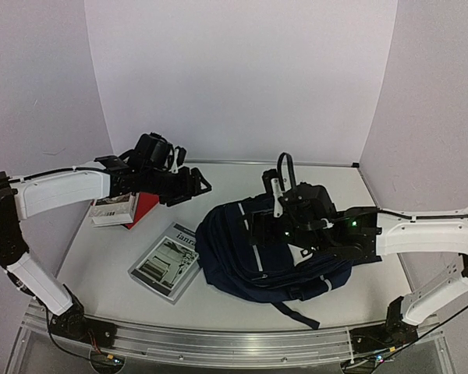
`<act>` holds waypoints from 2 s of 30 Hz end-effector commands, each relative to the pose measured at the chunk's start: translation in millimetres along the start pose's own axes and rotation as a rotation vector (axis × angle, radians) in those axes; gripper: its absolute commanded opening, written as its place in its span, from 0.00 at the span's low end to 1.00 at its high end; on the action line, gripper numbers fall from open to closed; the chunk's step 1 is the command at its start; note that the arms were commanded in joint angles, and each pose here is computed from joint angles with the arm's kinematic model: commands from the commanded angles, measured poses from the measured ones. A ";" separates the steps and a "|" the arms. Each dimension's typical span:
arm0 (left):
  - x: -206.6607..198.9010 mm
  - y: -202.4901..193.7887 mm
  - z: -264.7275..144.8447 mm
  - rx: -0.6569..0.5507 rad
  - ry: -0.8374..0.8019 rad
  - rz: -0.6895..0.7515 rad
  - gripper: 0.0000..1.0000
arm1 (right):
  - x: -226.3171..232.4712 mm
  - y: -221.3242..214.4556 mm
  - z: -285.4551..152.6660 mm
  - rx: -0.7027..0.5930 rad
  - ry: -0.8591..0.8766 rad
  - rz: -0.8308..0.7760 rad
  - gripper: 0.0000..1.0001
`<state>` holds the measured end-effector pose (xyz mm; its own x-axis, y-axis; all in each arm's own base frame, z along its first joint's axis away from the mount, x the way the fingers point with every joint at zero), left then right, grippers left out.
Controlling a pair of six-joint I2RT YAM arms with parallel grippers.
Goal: Pack the student bag
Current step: Place the book in the student bag, then adjust the student bag at the center of the board.
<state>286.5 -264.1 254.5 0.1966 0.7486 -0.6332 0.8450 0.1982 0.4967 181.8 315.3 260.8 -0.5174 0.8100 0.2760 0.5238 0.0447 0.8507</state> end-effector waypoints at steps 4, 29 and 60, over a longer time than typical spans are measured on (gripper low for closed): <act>-37.9 16.4 34.4 0.111 -0.150 0.208 0.75 | -51.6 21.8 -24.9 -0.048 -0.299 0.222 0.98; 6.5 -27.8 107.2 0.280 -0.122 0.143 0.64 | -197.7 -70.7 -9.7 0.151 -0.564 0.687 0.89; -22.6 -78.8 26.6 0.241 -0.172 0.091 0.65 | -130.5 55.2 45.1 -0.018 -0.201 0.083 0.88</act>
<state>189.2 -353.2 227.5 0.5161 0.5312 -0.6719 0.8507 -0.2264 0.4744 345.2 224.8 227.1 -0.1627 0.9581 0.2358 0.5590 -0.1074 0.8222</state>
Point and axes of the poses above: each gripper's point midway between its finger pads, its own z axis out along the fingers, its own x axis along the line the jaws close on, y = z × x, the point moved 8 cm from there along -z, back along the fingers, and after that the axes turned 1 degree about -z, right-handed, at the moved point
